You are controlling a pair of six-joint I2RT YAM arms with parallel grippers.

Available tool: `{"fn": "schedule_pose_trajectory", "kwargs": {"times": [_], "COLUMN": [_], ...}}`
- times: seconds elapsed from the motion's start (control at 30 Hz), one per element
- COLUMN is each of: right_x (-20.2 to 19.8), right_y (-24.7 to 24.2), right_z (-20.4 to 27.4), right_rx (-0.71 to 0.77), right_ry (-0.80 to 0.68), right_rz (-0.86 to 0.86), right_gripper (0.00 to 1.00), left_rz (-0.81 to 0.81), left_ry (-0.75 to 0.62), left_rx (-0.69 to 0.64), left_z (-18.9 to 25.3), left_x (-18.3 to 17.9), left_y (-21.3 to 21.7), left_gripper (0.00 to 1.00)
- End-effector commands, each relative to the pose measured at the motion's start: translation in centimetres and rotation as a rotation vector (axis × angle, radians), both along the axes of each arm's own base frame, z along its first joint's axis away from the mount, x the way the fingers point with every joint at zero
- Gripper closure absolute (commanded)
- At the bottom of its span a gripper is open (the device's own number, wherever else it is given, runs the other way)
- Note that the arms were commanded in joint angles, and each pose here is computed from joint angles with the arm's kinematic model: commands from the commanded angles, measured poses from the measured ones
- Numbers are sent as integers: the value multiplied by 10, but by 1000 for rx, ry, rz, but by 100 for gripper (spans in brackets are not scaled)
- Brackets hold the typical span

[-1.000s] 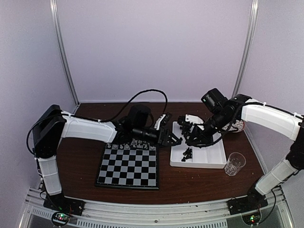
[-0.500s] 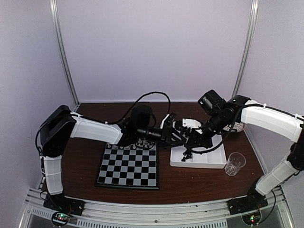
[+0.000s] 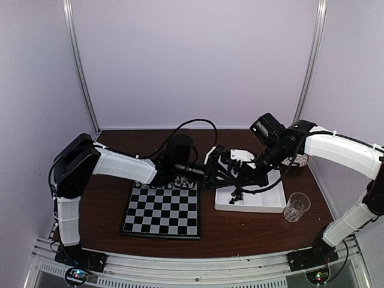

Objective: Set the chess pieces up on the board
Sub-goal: Pass from the right arm to the left

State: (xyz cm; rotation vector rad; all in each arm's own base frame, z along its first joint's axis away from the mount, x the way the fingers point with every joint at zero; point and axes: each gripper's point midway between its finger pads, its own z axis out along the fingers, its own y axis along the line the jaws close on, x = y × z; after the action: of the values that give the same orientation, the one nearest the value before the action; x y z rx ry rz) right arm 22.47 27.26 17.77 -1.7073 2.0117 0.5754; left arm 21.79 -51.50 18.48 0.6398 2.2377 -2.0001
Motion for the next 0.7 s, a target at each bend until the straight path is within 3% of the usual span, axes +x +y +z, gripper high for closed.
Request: {"fn": "schedule_pose_trajectory", "kwargs": {"times": [0.0,0.43,0.67], "right_x": [8,10,11], "right_y": [4,6,-1], "right_z": [9,7,18], "right_rx": [12,11,14], "right_ry": [-36,-32,-48], "right_rz": [-12,-15,-39], "right_gripper": [96,95,79], "left_rz": [-50,-57,-32], "left_ry": [-8,2,-1], "left_rx": [-43,-78,-106], "left_z": [7,8,13], "left_x": [-8,-8,-3], "left_y": [-8,-11,-8], "left_gripper": [77,92,95]}}
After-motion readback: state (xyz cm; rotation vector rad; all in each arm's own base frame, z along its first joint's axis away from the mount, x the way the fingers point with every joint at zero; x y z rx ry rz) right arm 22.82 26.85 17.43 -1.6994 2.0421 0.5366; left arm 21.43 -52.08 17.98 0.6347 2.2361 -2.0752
